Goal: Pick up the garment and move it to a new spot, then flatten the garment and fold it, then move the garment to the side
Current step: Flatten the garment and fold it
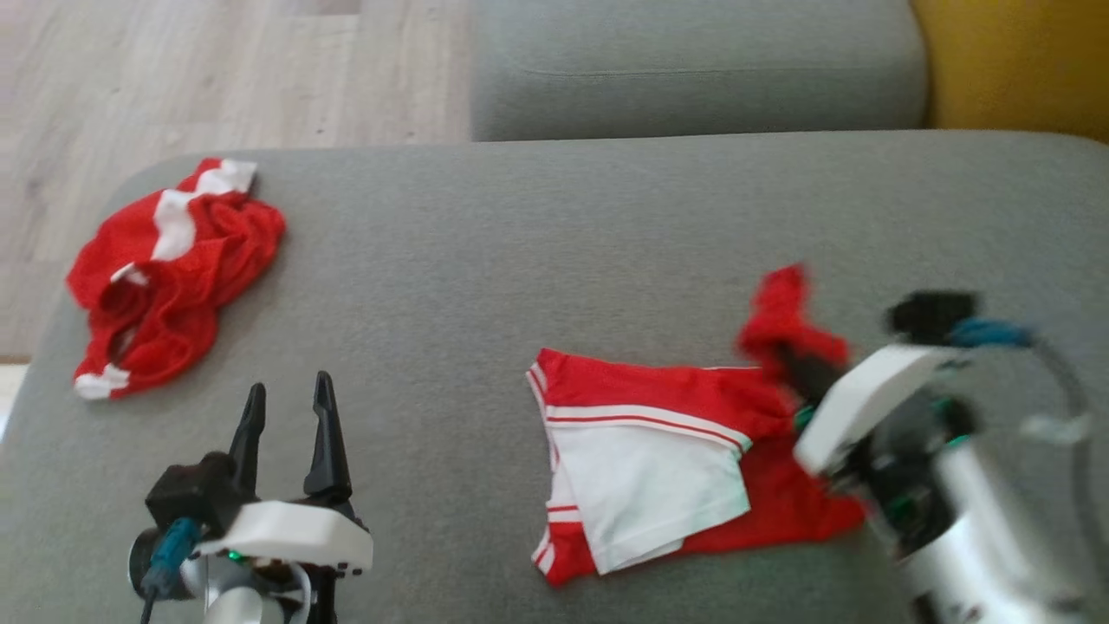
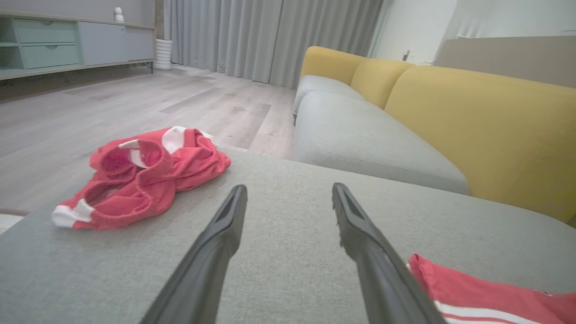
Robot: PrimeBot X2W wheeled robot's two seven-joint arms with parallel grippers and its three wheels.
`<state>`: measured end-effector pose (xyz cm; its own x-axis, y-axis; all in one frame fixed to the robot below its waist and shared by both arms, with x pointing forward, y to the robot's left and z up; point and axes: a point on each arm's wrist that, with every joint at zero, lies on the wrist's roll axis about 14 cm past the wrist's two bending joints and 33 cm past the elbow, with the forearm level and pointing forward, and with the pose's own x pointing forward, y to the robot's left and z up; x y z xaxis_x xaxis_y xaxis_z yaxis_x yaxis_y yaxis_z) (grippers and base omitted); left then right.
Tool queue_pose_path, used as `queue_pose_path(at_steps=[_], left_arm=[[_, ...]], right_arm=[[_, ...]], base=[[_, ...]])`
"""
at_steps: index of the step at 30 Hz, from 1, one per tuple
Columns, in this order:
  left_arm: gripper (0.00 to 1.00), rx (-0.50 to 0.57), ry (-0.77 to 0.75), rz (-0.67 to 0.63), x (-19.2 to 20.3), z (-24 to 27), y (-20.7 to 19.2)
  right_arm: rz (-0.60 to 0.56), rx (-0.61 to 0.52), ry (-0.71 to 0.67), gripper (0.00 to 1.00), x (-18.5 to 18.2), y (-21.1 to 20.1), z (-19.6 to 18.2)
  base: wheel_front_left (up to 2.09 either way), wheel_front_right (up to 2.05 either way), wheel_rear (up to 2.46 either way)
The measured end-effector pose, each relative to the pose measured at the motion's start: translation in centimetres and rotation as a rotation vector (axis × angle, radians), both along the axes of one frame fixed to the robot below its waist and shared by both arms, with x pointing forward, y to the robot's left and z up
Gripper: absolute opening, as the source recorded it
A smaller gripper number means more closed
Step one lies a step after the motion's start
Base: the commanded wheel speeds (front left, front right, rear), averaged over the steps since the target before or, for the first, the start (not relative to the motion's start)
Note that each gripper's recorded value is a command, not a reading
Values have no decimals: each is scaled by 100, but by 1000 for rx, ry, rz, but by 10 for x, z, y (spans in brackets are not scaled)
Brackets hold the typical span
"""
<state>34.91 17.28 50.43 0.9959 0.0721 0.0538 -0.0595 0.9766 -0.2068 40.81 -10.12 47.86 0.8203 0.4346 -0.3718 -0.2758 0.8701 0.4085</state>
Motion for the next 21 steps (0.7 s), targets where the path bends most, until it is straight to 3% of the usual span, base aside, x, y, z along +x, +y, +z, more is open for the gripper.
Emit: queue_pose_path(at_steps=[5, 14, 21], left_arm=[[100, -2, 14, 54, -11, -5, 18], [100, -3, 44, 122, -26, -15, 39], [100, 7, 60, 140, -28, -19, 45]], right_arm=[[180, 98, 53, 0, -33, 81, -10], [267, 117, 156, 0, -49, 123, -45], [296, 146, 144, 0, -37, 144, -43]], base=[[0, 0, 0], [0, 0, 0], [0, 0, 0]])
